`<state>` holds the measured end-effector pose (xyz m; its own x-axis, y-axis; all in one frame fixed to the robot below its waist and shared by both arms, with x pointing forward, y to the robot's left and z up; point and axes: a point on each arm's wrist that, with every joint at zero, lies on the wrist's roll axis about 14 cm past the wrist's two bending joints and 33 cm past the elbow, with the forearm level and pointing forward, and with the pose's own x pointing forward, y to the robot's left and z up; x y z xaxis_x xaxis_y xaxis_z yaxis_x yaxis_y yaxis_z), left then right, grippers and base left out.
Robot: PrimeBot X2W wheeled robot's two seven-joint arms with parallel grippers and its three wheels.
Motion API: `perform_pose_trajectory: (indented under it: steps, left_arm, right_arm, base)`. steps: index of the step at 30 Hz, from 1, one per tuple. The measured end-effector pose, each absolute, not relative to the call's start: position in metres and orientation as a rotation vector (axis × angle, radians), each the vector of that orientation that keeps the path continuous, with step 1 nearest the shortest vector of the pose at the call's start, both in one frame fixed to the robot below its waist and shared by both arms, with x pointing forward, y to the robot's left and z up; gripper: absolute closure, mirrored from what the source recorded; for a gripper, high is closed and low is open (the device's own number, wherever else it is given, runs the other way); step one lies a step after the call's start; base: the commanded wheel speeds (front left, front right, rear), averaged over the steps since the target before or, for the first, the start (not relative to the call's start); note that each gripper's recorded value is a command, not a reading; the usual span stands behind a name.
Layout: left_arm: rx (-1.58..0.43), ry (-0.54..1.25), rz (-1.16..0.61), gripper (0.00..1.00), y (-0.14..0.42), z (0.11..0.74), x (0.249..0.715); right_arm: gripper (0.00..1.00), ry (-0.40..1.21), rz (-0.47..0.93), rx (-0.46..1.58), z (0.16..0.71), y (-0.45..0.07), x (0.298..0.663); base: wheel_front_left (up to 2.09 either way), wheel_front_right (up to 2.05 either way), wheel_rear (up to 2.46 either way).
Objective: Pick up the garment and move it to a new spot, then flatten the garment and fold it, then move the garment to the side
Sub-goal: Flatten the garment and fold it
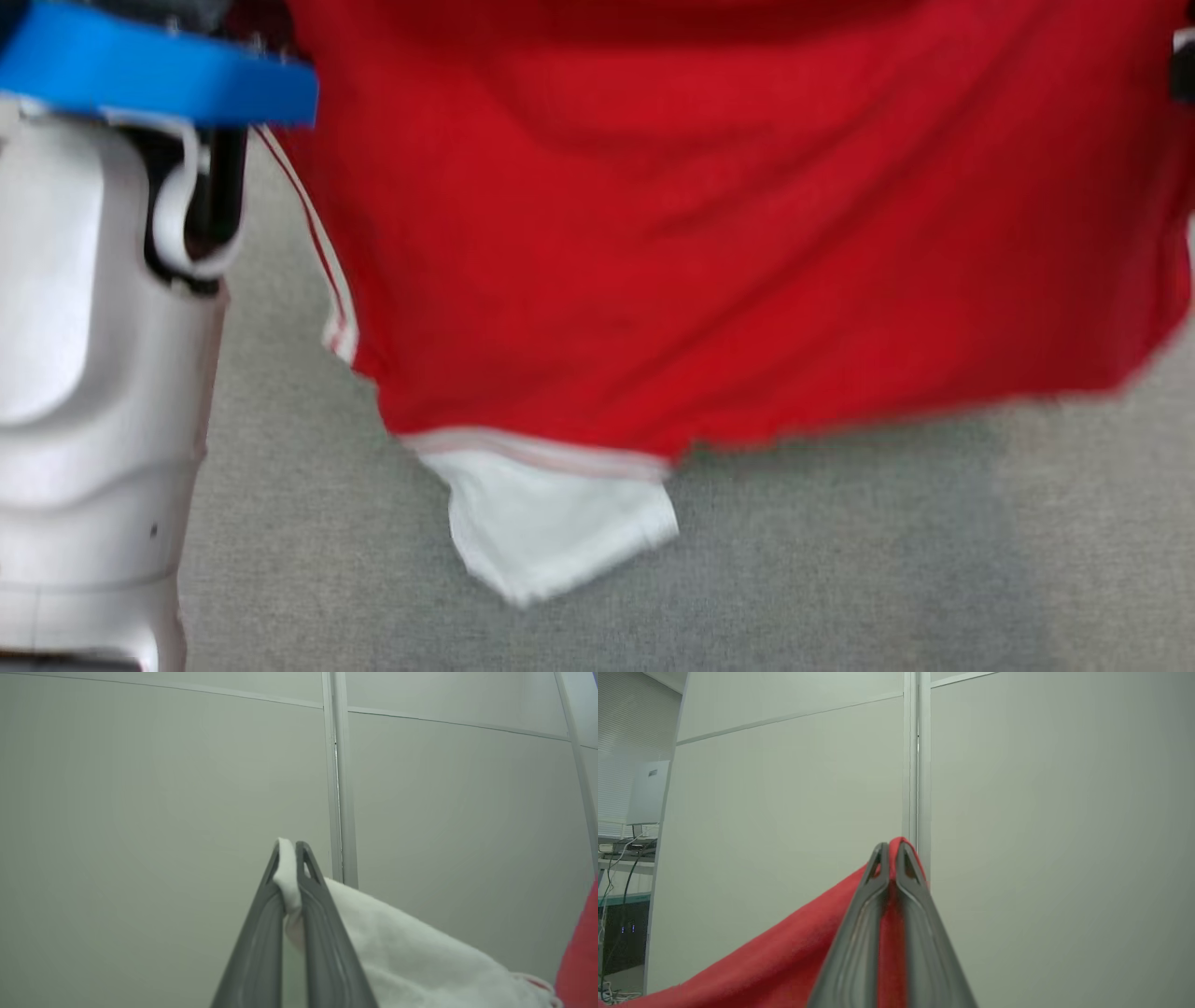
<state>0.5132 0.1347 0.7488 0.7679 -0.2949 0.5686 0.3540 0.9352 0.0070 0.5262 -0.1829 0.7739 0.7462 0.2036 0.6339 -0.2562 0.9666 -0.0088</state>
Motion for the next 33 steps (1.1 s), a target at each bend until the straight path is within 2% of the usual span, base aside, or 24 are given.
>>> perform_pose_trajectory:
  steps: [6, 11, 13, 15, 19, 23, 29, 33]
  left_arm:
    - [-0.033, -0.636, -0.289, 1.0, 0.138, 0.754, 0.568]
    - [-0.062, -0.676, -0.249, 1.0, 0.142, 0.762, 0.579]
    - [-0.085, -0.649, -0.232, 1.0, 0.146, 0.746, 0.58]
    - [-0.114, -0.574, -0.207, 1.0, 0.153, 0.711, 0.576]
    - [-0.223, -0.365, -0.141, 1.0, 0.165, 0.618, 0.553]
    - [-0.309, -0.117, -0.052, 1.0, 0.179, 0.519, 0.511]
    - [-0.47, 0.115, 0.053, 1.0, 0.186, 0.434, 0.435]
    - [-0.467, 0.226, 0.049, 1.0, 0.174, 0.403, 0.391]
  right_arm:
    - [1.0, -0.716, 0.208, 0.013, 0.785, -0.188, 0.581]
    - [1.0, -0.703, 0.136, 0.049, 0.778, -0.209, 0.607]
    - [1.0, -0.674, 0.133, 0.047, 0.764, -0.209, 0.611]
    - [1.0, -0.584, 0.137, 0.041, 0.725, -0.208, 0.61]
    - [1.0, -0.367, 0.137, 0.098, 0.63, -0.207, 0.589]
    - [1.0, -0.142, 0.113, 0.189, 0.534, -0.204, 0.546]
    - [1.0, 0.08, 0.06, 0.266, 0.451, -0.205, 0.467]
    - [1.0, 0.153, 0.026, 0.288, 0.429, -0.208, 0.426]
  base:
    - [0.0, 0.0, 0.0]
    - [0.0, 0.0, 0.0]
    - [0.0, 0.0, 0.0]
    - [0.0, 0.0, 0.0]
    - [0.0, 0.0, 0.0]
    - [0.0, 0.0, 0.0]
    - [0.0, 0.0, 0.0]
    - [0.0, 0.0, 0.0]
